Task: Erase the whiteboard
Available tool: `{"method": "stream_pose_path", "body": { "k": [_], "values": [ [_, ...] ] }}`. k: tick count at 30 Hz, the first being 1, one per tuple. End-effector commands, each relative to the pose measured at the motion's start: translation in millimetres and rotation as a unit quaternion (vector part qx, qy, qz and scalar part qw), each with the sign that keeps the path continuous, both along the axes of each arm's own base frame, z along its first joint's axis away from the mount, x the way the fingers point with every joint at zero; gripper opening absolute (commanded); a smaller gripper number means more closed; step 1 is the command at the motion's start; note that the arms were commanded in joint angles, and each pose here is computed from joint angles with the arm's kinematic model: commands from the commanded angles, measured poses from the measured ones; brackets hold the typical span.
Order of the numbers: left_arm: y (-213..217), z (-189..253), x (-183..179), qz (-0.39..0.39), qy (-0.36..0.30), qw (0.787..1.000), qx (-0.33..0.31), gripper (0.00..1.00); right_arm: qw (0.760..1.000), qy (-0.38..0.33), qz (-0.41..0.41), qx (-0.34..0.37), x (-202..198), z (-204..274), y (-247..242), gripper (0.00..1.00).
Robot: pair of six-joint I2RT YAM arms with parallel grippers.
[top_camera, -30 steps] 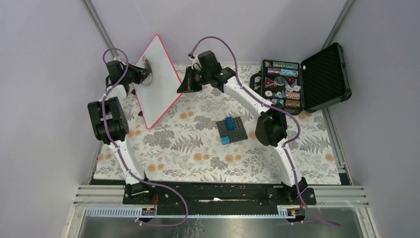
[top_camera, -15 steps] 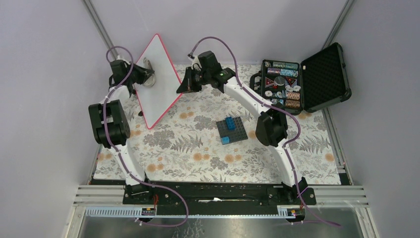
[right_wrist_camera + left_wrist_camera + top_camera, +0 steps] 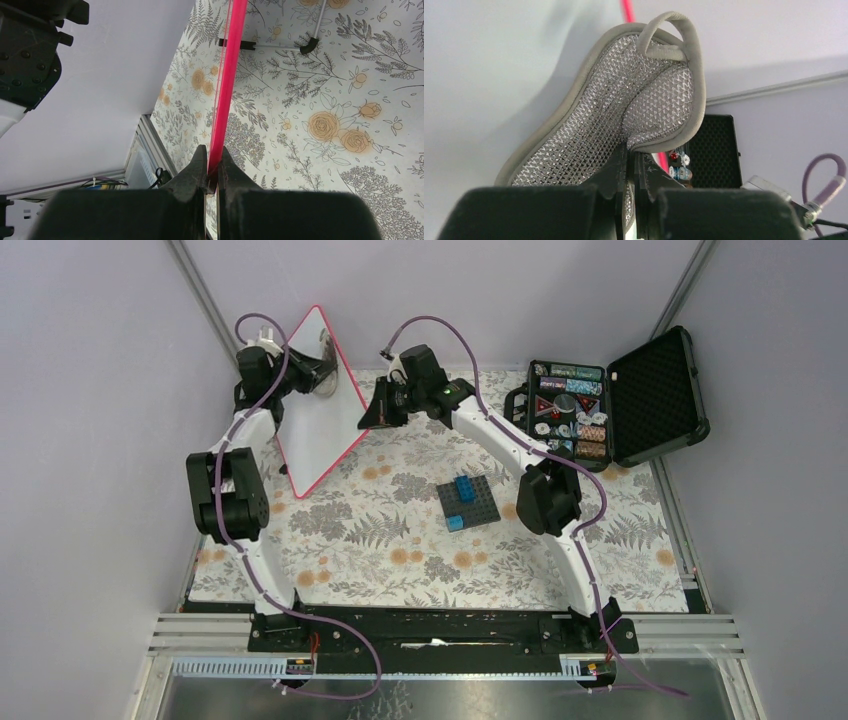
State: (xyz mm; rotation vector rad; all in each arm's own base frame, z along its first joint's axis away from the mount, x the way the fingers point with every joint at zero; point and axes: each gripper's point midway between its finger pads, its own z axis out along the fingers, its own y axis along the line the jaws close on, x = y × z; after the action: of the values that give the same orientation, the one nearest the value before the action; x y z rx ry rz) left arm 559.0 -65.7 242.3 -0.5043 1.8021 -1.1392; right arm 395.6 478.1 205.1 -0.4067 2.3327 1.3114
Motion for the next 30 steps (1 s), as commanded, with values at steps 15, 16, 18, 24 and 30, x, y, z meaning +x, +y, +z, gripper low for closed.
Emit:
{"method": "stream_pose_path", "body": {
  "k": [15, 16, 18, 24, 30],
  "values": [
    [185.2, -180.2, -56.3, 0.206, 0.259, 0.940, -0.086, 0.00, 0.988, -0.075, 0.130, 0.037, -53.7, 22.1, 40.7, 0.00],
    [184.7, -181.3, -52.6, 0.204, 0.258, 0.941, -0.086, 0.00, 0.988, -0.075, 0.131, 0.038, -53.7, 22.3, 40.7, 0.00],
    [185.8, -178.2, -44.1, 0.203, 0.249, 0.944, -0.082, 0.00, 0.987, -0.073, 0.134, 0.040, -55.1, 22.5, 41.2, 0.00],
    [193.8, -149.1, -19.3, 0.219, 0.219, 0.948, -0.075, 0.00, 0.986, -0.064, 0.144, 0.046, -56.2, 22.1, 38.8, 0.00],
    [205.6, -151.3, -24.6, 0.290, 0.228, 0.923, -0.111, 0.00, 0.986, -0.043, 0.152, 0.050, -55.9, 24.9, 25.8, 0.00]
  ]
}}
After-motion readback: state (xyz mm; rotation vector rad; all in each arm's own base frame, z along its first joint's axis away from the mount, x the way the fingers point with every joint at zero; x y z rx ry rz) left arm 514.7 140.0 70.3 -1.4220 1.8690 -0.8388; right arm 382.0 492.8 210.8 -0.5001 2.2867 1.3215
